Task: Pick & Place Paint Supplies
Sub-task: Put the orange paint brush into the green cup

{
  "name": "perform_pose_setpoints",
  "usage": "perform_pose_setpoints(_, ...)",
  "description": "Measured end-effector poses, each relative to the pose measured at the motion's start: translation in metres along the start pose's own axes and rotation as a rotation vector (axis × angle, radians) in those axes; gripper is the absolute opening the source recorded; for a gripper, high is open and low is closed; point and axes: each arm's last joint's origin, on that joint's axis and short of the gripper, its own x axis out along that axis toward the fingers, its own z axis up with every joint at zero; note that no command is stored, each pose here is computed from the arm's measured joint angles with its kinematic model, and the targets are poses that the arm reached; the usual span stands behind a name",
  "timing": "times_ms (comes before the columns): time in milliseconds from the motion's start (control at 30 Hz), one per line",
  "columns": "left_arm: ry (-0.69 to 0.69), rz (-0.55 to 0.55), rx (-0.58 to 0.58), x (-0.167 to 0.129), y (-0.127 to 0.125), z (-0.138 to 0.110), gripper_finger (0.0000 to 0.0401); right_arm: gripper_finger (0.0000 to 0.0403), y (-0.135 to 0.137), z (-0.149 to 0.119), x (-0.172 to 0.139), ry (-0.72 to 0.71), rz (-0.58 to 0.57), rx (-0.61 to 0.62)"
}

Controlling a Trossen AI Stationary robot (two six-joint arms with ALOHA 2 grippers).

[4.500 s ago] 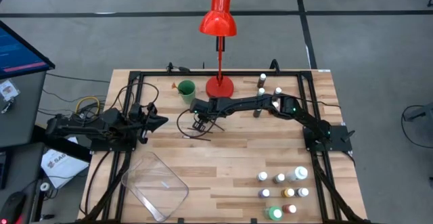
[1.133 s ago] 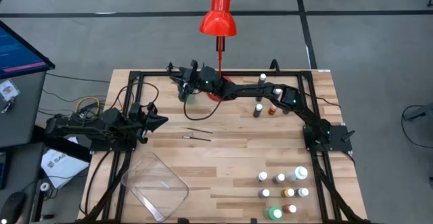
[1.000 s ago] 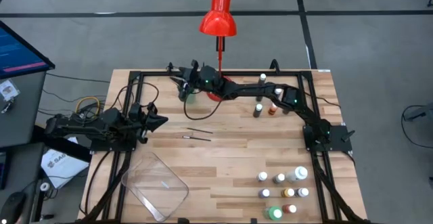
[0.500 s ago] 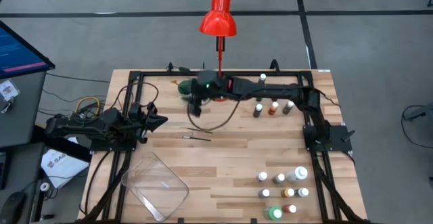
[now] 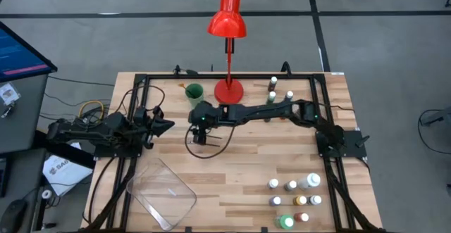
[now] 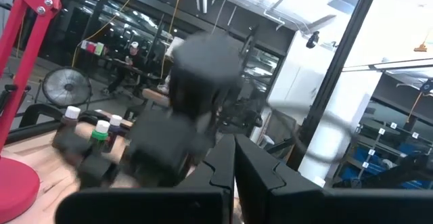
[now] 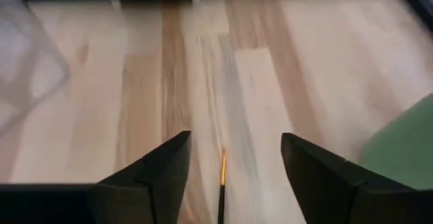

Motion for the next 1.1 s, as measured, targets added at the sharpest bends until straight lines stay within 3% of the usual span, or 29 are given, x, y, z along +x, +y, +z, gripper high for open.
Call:
perform_pose_setpoints(533, -0.005, -0.004, 0.0, 0.0, 0.0, 0.001, 0.0001, 0.0238, -0.009, -0.042, 0.066, -0.034, 0.059, 0.019)
perform_pose_setpoints(867, -0.005, -0.006, -0.001, 0.0, 0.0, 0.001, 0.0001, 0.0232, -0.03, -0.049, 0.074, -0.034, 0.029, 0.044)
perform_pose_setpoints(1100, -0.005, -0.005, 0.0, 0.0, 0.0, 0.001, 0.0001, 0.0211, -0.018, -0.048, 0.075, -0.066, 0.067, -0.023)
